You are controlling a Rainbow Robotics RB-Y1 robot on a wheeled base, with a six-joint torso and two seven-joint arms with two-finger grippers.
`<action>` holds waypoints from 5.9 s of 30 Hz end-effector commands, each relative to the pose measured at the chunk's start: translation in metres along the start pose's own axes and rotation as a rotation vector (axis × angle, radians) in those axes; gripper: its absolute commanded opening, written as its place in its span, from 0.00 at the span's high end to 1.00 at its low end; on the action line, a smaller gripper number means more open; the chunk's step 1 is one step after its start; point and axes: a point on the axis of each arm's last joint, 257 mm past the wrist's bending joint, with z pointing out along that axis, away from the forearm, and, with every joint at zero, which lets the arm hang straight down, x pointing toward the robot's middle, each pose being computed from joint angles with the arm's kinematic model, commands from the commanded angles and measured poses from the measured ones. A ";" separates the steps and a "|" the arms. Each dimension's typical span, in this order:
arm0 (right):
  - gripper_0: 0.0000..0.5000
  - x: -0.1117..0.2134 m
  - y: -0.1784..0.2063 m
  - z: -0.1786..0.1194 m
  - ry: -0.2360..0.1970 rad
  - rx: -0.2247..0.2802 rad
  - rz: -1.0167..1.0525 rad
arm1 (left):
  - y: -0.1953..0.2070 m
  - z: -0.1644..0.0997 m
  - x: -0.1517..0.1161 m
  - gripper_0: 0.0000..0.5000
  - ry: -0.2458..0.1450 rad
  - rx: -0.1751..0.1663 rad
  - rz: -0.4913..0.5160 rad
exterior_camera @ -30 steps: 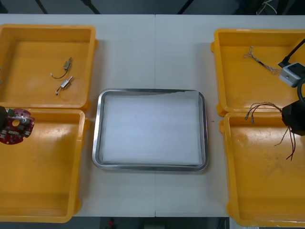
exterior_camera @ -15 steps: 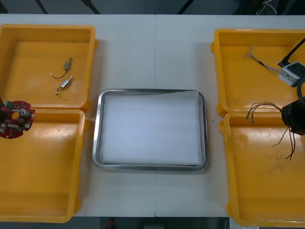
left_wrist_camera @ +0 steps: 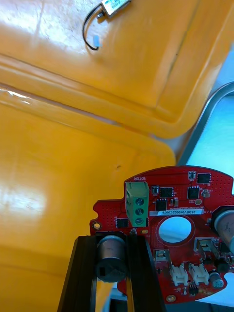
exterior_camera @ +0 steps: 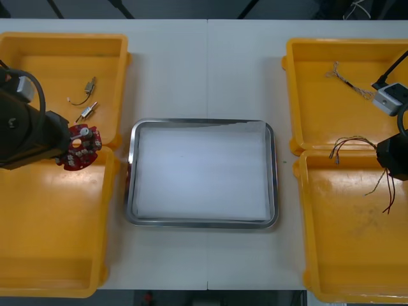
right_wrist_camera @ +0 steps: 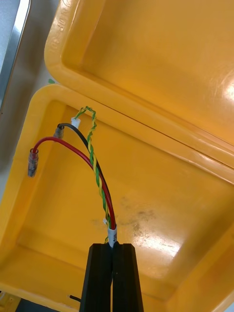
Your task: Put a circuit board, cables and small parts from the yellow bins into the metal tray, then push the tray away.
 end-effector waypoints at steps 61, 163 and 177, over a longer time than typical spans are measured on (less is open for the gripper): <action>1.00 -0.004 -0.012 -0.010 -0.004 0.046 -0.045 | -0.115 0.139 0.095 0.99 -0.013 -0.011 0.255; 1.00 -0.123 0.231 0.059 0.016 -0.139 -1.133 | -0.030 -0.035 -0.294 0.00 -0.312 0.158 0.220; 1.00 -0.104 0.252 0.115 0.073 -0.141 -1.174 | -0.058 0.023 -0.297 0.00 -0.308 0.072 0.349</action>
